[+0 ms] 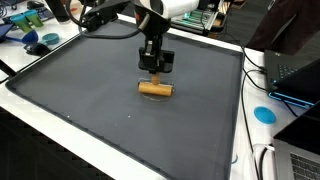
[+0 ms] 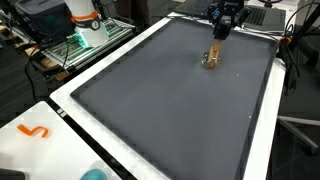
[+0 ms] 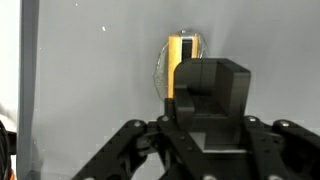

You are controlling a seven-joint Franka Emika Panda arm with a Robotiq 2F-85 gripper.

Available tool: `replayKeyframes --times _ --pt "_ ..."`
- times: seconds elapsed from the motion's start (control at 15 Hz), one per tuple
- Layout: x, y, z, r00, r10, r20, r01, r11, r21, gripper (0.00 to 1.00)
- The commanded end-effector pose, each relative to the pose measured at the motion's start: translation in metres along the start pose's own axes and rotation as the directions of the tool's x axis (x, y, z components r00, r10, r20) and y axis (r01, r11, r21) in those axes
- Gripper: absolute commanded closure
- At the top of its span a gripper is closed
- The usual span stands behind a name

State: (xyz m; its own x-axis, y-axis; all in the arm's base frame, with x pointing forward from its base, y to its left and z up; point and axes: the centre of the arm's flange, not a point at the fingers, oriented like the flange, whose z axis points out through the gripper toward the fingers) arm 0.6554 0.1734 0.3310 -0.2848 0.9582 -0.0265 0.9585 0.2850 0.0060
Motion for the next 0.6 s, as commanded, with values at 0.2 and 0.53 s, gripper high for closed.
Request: replayKeyframes --times 0.2,0.53 --pt "-0.0073 -0.0418 0.0638 1.0 -0.021 0.0 0.02 0.988 0.151 0.77" --pt "-0.0102 -0.0452 0.0643 1.0 -0.021 -0.008 0.022 0.988 0.154 0.77"
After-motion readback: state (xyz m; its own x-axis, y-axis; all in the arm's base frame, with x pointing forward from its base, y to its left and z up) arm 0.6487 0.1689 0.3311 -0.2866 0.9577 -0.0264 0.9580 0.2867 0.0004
